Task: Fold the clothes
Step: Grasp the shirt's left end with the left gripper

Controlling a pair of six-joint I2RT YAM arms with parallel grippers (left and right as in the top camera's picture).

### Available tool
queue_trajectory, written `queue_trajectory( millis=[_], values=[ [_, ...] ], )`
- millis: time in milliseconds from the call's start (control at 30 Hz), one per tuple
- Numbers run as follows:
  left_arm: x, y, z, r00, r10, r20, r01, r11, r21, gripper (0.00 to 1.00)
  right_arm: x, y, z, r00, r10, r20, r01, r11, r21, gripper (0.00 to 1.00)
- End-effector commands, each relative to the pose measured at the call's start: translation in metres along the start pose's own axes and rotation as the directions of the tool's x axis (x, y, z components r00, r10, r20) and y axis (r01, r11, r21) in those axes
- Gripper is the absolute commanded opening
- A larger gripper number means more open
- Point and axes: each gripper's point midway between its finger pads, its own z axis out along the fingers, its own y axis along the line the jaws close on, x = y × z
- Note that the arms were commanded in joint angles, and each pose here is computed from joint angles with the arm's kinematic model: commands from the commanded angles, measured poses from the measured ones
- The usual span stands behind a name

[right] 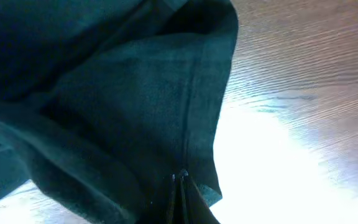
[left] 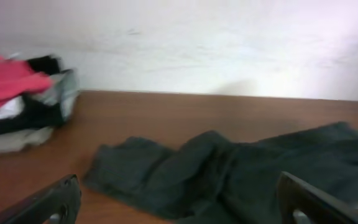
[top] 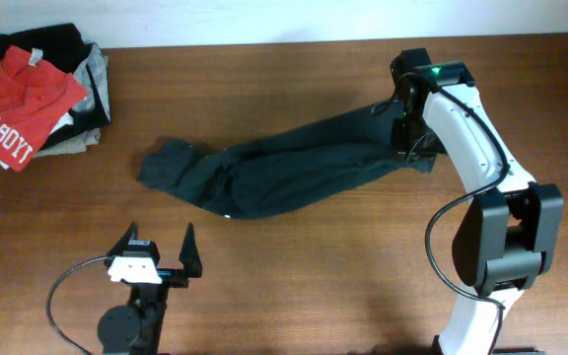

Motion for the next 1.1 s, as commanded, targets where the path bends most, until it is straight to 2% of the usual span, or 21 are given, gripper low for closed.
queue_trajectory(
  millis=[0, 133, 233, 300, 367, 433, 467, 567, 600, 633, 667, 700, 733, 767, 800, 833, 900, 1000, 1033, 1067],
  values=[
    [-0.019, -0.039, -0.005, 0.997, 0.018, 0.078, -0.035, 0.974, 0.224, 0.99, 0.002, 0.007, -0.004, 0.993, 0.114, -0.004, -0.114, 0.992, -0.044, 0.04],
    [-0.069, -0.051, -0.013, 0.993, 0.006, 0.115, -0.036, 0.964, 0.262, 0.99, -0.001, 0.020, -0.002, 0.991, 0.134, -0.014, -0.135, 0.985, -0.108, 0.04],
    [-0.080, -0.050, 0.008, 0.989, 0.101, -0.104, -0.072, 0.965, 0.253, 0.99, -0.005, 0.029, -0.002, 0.990, 0.138, -0.005, -0.137, 0.978, -0.155, 0.04],
    [-0.085, -0.051, 0.026, 0.978, 0.091, -0.188, -0.038, 0.963, 0.268, 0.99, -0.004, 0.030, 0.001, 0.991, 0.137, -0.007, -0.137, 0.979, -0.154, 0.04],
    [-0.072, -0.059, 0.045, 0.953, 0.076, -0.293, 0.023, 0.946, 0.323, 0.99, -0.001, 0.031, 0.012, 0.991, 0.136, -0.013, -0.136, 0.979, -0.151, 0.05],
    [-0.047, -0.056, 0.061, 0.881, 0.051, -0.471, 0.103, 0.950, 0.296, 0.99, 0.004, 0.033, 0.026, 0.991, 0.134, -0.021, -0.135, 0.980, -0.147, 0.05],
    [-0.031, -0.056, 0.070, 0.809, 0.034, -0.587, 0.161, 0.947, 0.276, 0.99, 0.009, 0.035, 0.034, 0.990, 0.137, -0.034, -0.140, 0.979, -0.149, 0.05],
    [0.005, -0.086, 0.085, 0.685, 0.005, -0.729, 0.387, 0.845, 0.369, 0.99, 0.018, 0.048, 0.048, 0.986, 0.152, -0.066, -0.163, 0.964, -0.209, 0.05],
    [0.022, -0.086, 0.091, 0.631, -0.036, -0.775, 0.447, 0.834, 0.325, 0.99, 0.017, 0.050, 0.049, 0.983, 0.171, -0.070, -0.182, 0.959, -0.215, 0.05],
    [0.051, -0.070, 0.099, 0.479, -0.223, -0.849, 0.520, 0.851, 0.069, 0.99, 0.015, 0.051, 0.049, 0.983, 0.172, -0.062, -0.182, 0.958, -0.220, 0.05],
    [0.074, -0.058, 0.097, 0.339, -0.387, -0.858, 0.545, 0.824, -0.157, 0.99, 0.013, 0.051, 0.049, 0.983, 0.174, -0.056, -0.182, 0.958, -0.223, 0.05],
    [0.092, -0.051, 0.090, 0.220, -0.499, -0.838, 0.534, 0.781, -0.325, 0.99, 0.013, 0.052, 0.049, 0.983, 0.174, -0.053, -0.182, 0.957, -0.225, 0.05],
    [0.102, -0.044, 0.085, 0.170, -0.554, -0.815, 0.505, 0.759, -0.411, 0.99, 0.013, 0.052, 0.049, 0.983, 0.174, -0.053, -0.181, 0.957, -0.225, 0.05],
    [0.116, -0.021, 0.076, 0.169, -0.629, -0.759, 0.391, 0.749, -0.534, 0.99, 0.013, 0.051, 0.049, 0.983, 0.174, -0.053, -0.181, 0.957, -0.224, 0.05],
    [0.119, -0.004, 0.075, 0.200, -0.684, -0.702, 0.326, 0.722, -0.611, 0.99, 0.012, 0.052, 0.049, 0.983, 0.174, -0.051, -0.182, 0.957, -0.225, 0.05],
    [0.119, 0.000, 0.075, 0.202, -0.710, -0.675, 0.320, 0.699, -0.639, 0.99, 0.012, 0.052, 0.049, 0.983, 0.175, -0.050, -0.182, 0.957, -0.226, 0.05],
    [0.119, 0.000, 0.077, 0.205, -0.713, -0.671, 0.324, 0.696, -0.641, 0.99, 0.011, 0.052, 0.049, 0.983, 0.176, -0.047, -0.182, 0.956, -0.228, 0.05],
    [0.130, 0.001, 0.079, 0.154, -0.787, -0.597, 0.332, 0.611, -0.719, 0.99, 0.010, 0.053, 0.049, 0.983, 0.178, -0.042, -0.183, 0.955, -0.232, 0.05],
    [0.135, 0.000, 0.087, 0.151, -0.791, -0.593, 0.350, 0.604, -0.716, 0.99, 0.010, 0.053, 0.049, 0.983, 0.177, -0.042, -0.182, 0.955, -0.232, 0.05],
    [0.141, -0.003, 0.089, 0.117, -0.808, -0.578, 0.360, 0.577, -0.733, 0.98, 0.010, 0.053, 0.049, 0.983, 0.177, -0.043, -0.182, 0.956, -0.231, 0.05]
  ],
)
